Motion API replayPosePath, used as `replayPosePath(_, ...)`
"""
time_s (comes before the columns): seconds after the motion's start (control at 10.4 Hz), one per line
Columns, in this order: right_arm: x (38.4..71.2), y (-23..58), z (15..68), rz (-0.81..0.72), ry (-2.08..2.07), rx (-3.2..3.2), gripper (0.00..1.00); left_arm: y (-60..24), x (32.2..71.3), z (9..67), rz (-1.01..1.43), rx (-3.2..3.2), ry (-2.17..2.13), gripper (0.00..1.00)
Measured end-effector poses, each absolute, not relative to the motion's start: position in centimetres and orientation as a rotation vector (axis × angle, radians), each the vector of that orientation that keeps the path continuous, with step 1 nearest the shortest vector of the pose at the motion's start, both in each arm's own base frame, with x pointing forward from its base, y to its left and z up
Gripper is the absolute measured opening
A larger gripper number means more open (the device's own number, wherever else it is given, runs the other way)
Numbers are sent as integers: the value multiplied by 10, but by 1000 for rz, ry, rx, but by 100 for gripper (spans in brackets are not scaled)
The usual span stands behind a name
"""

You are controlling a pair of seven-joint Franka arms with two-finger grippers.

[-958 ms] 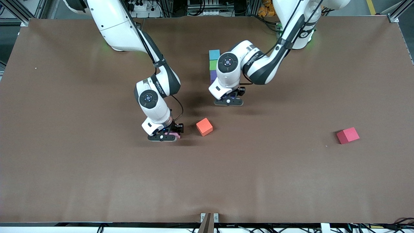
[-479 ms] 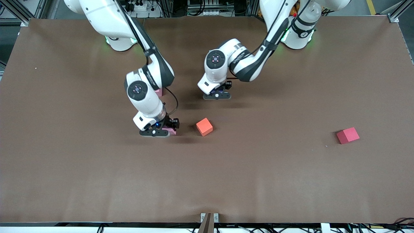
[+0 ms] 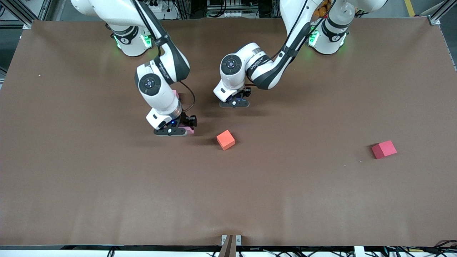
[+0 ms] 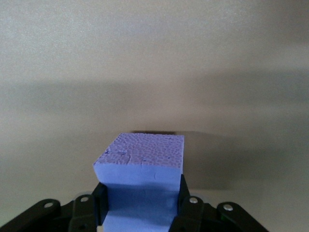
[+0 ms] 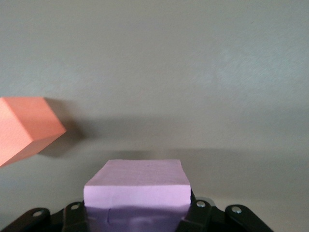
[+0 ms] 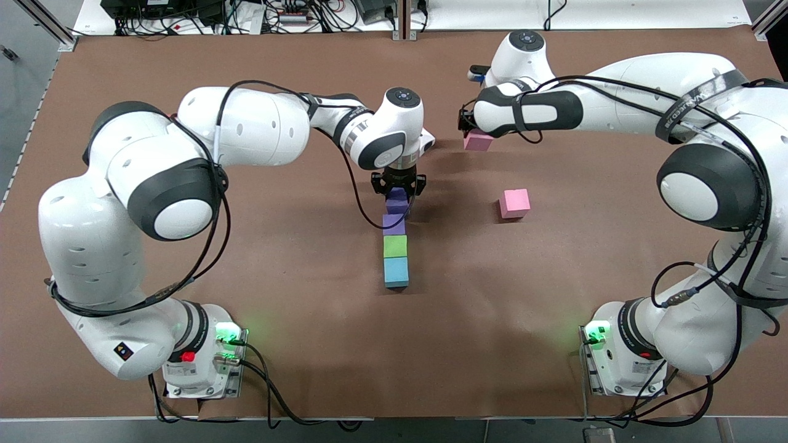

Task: Arrange blocks into number 1
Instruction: 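Place the purple cube below the first purple with the left gripper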

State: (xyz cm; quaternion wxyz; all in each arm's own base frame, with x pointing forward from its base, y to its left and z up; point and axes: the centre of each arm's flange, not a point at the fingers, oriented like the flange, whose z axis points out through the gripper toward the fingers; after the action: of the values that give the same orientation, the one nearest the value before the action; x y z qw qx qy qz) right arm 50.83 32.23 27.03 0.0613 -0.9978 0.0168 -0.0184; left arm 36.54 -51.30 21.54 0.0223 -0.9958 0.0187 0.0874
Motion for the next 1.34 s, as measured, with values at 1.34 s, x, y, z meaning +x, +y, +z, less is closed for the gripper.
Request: replayPosePath(1.34,489,339,268,-22,29,-3005,64,-510,352,202,301,-3050,79,56)
